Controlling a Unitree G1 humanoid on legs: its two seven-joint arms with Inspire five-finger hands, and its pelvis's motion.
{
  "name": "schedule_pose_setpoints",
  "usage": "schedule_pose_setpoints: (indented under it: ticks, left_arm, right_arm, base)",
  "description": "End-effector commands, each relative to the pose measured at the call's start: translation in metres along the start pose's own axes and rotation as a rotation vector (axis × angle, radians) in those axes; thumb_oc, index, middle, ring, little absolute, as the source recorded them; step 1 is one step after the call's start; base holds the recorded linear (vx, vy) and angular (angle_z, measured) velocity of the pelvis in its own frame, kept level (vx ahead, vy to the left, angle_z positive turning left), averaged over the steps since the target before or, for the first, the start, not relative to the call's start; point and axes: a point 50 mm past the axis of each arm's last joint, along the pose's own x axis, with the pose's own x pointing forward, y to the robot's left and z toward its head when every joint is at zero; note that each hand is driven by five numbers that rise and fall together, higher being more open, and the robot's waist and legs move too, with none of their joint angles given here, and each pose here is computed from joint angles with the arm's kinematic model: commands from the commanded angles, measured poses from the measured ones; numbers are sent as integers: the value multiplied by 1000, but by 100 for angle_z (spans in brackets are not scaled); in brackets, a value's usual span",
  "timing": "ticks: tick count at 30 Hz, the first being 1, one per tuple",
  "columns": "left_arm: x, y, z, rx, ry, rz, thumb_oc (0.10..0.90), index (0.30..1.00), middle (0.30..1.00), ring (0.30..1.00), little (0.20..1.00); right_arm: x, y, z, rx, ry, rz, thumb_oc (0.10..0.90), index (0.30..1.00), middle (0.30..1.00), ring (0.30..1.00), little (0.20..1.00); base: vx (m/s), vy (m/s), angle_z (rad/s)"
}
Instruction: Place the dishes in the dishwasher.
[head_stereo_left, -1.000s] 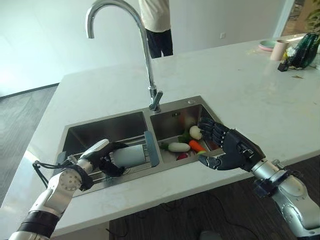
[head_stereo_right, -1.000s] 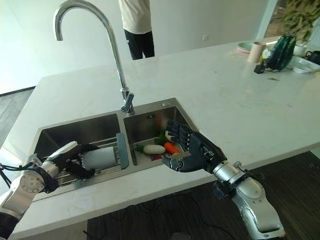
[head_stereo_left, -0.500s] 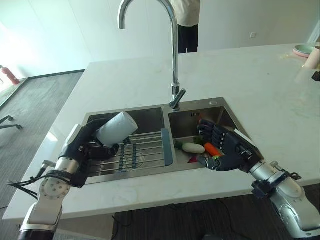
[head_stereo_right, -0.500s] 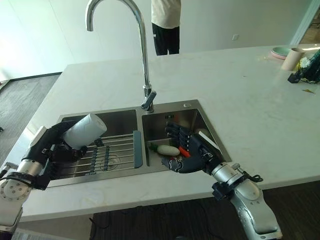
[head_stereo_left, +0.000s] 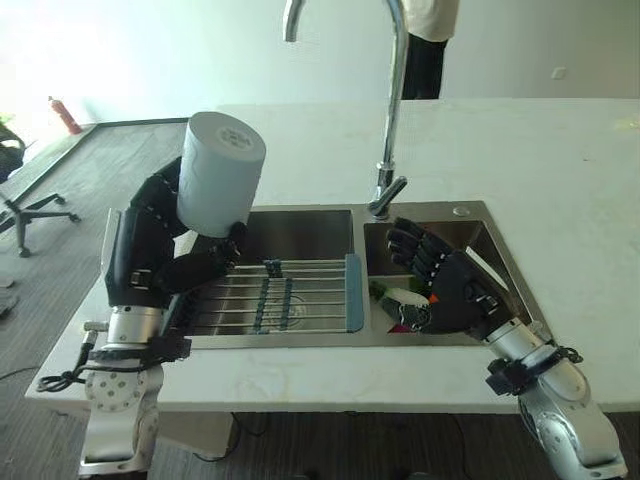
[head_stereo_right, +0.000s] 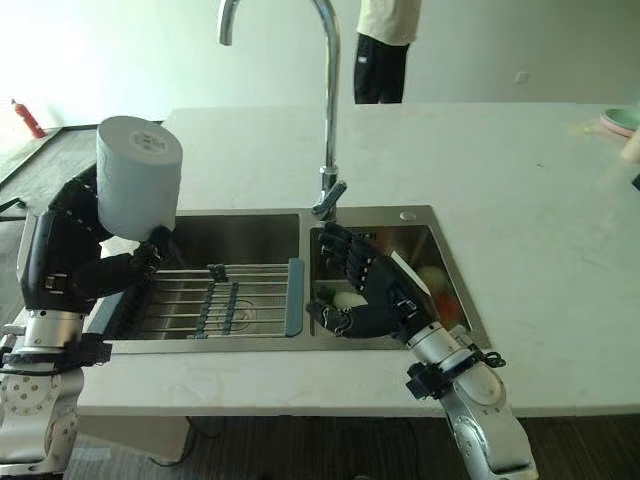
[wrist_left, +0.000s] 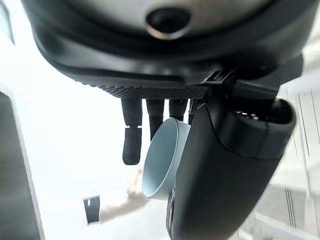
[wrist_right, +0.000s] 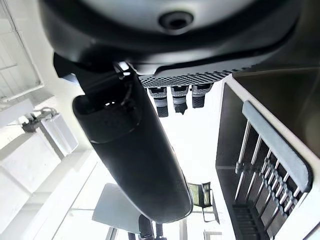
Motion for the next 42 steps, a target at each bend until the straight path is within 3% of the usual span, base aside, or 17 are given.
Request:
schedule_pose_setpoints:
  ticks: [1, 8, 16, 22, 28, 32, 34, 37, 42]
  left_arm:
    - [15, 16, 60, 26, -333, 74, 400, 300, 300, 300, 300]
    - [0, 17, 49, -41, -249, 94, 400, 300, 300, 300, 300]
    - [12, 3, 44, -206, -302, 16, 400, 300, 300, 300, 300]
    - [13, -5, 44, -251, -308, -67, 400, 300, 300, 300, 300]
    - [8, 1, 48, -227, -300, -63, 400, 300, 300, 300, 300]
    - [3, -1, 46, -227, -253, -82, 400, 300, 300, 300, 300]
    - [7, -17, 41, -228, -237, -213, 400, 300, 300, 300, 300]
    - [9, -22, 42, -233, -252, -240, 400, 300, 300, 300, 300]
    - [7, -24, 46, -271, -297, -285, 400, 300, 300, 300, 300]
  right_arm:
    - [14, 15, 63, -32, -379, 118, 800, 900, 900, 900, 900]
    - [21, 27, 64, -43, -386, 142, 800, 900, 900, 900, 900]
    - [12, -15, 73, -144, -397, -17, 800, 900, 900, 900, 900]
    - [4, -10, 58, -34, -432, -115, 800, 900, 900, 900, 900]
    - [5, 5, 51, 36, -450, -77, 800, 900, 900, 900, 900]
    - [3, 7, 42, 79, -426, -173, 800, 900, 900, 900, 900]
    - [-18, -5, 39, 66, -412, -255, 800, 900, 900, 900, 900]
    - [-25, -9, 41, 61, -417, -254, 800, 900, 900, 900, 900]
    - [-21, -7, 38, 76, -430, -209, 800, 900, 900, 900, 900]
  base:
    - [70, -165, 47]
    - [-63, -117, 71]
    - [-221, 118, 211]
    - [-57, 290, 97]
    - [111, 335, 29]
    - [191, 378, 64]
    - [141, -55, 140]
    - [71, -140, 220]
    - [42, -189, 39]
